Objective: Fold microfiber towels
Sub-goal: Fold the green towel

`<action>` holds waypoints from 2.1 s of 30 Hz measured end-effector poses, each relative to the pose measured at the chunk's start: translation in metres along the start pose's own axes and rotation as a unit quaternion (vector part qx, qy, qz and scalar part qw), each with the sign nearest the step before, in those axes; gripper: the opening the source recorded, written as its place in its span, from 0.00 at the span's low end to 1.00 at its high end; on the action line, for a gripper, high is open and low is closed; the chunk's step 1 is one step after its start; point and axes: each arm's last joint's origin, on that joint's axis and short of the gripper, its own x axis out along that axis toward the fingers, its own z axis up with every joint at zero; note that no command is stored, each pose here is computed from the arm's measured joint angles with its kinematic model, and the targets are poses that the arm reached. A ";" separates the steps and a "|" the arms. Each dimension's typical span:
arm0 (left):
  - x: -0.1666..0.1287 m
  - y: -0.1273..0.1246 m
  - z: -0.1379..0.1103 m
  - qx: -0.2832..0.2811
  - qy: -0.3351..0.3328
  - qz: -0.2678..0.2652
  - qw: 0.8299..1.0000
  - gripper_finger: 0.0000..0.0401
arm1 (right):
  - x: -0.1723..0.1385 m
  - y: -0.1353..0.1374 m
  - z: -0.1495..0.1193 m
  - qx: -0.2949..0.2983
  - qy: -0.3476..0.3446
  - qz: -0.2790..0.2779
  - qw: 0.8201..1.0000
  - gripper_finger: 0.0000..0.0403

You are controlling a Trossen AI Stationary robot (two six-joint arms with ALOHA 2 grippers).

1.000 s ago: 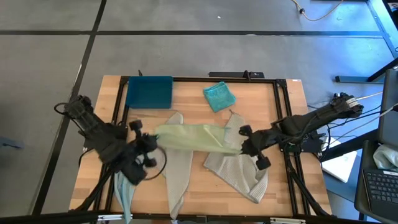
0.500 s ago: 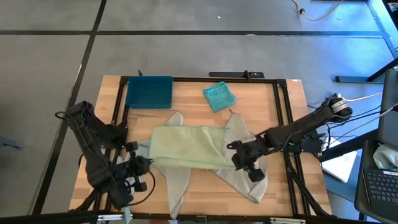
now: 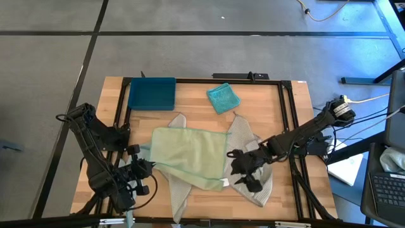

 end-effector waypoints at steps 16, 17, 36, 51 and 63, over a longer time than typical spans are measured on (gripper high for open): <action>-0.001 -0.003 0.000 -0.015 0.006 -0.018 1.000 0.00 | 0.074 -0.014 -0.015 0.067 0.029 -0.028 0.997 0.44; -0.001 -0.004 0.000 -0.016 0.005 -0.019 1.000 0.00 | 0.074 -0.017 -0.015 0.087 0.026 -0.030 0.995 0.44; 0.002 -0.002 0.005 0.018 -0.033 -0.001 0.999 0.00 | 0.096 -0.032 -0.047 0.364 -0.058 -0.009 0.929 0.43; 0.000 -0.003 0.004 0.035 -0.037 -0.001 0.999 0.00 | 0.116 -0.016 -0.040 0.407 -0.082 0.025 0.910 0.43; -0.001 -0.004 0.003 0.048 -0.038 -0.003 0.998 0.00 | 0.117 -0.005 -0.043 0.414 -0.113 -0.003 0.903 0.43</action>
